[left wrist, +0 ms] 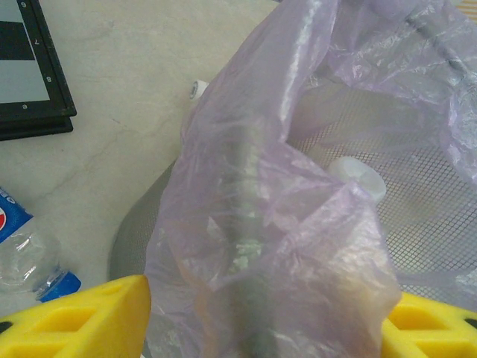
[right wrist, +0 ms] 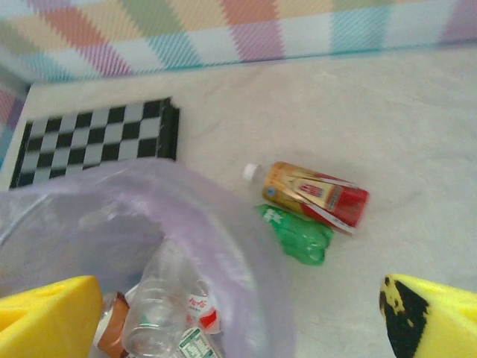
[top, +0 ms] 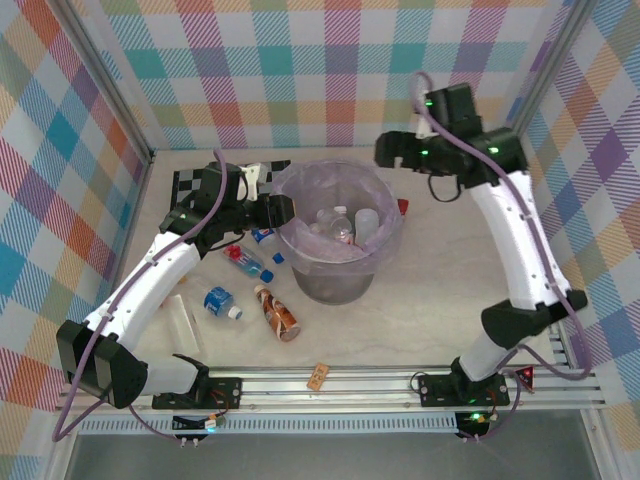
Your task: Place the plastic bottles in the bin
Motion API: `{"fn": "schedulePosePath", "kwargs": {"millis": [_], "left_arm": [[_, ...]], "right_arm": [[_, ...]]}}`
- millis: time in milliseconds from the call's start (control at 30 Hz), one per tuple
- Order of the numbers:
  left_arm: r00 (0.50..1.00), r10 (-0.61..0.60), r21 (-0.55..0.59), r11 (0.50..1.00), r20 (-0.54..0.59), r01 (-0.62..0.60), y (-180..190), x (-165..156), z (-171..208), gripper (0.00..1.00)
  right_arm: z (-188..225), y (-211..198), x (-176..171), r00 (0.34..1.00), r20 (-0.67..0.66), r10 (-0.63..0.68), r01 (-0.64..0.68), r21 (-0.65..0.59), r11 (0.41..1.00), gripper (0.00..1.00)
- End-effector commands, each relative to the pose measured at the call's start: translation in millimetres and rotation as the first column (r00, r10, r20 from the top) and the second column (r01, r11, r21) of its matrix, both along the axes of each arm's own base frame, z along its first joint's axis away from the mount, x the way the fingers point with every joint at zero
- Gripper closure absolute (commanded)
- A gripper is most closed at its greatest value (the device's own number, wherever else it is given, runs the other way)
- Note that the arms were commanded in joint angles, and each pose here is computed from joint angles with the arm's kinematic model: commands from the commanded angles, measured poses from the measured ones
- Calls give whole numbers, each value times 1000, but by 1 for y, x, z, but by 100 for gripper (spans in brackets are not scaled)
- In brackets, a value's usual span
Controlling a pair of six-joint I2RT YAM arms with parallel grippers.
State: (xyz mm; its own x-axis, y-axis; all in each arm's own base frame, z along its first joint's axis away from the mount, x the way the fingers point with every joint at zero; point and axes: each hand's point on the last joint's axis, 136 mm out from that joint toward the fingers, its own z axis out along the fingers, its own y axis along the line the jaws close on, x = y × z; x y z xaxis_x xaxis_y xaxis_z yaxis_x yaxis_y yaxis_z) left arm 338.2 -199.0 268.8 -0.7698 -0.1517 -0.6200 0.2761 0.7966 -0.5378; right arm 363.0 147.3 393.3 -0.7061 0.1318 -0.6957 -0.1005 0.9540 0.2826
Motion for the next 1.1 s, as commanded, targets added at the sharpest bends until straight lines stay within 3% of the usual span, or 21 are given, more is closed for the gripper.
{"fn": "schedulePosePath", "kwargs": {"millis": [0,133,300,433,633,833,1067], "left_arm": [[1000,10,-11,1000,26,-10,3,1,14,38],[1000,8,-13,1000,27,-8,3,1,14,38],[1000,7,-16,1000,27,-7,3,0,14,38],[1000,7,-17,1000,28,-6,3,0,15,38],[1000,6,-15,1000,30,-6,3,0,15,38],[1000,4,-16,1000,24,-4,2,2,12,38],[1000,5,-13,1000,20,-5,1,4,10,38]], "right_arm": [[11,-10,-2,995,-16,-103,104,182,978,4],[-9,-39,7,959,-101,-264,281,260,924,0],[-62,-76,22,837,-304,-455,542,348,765,1],[-120,-76,35,727,-500,-471,677,403,616,0],[-189,-61,53,587,-674,-449,798,389,460,2],[-234,-54,68,492,-735,-467,862,339,376,2],[-272,-39,89,445,-780,-439,882,298,365,2]]}}
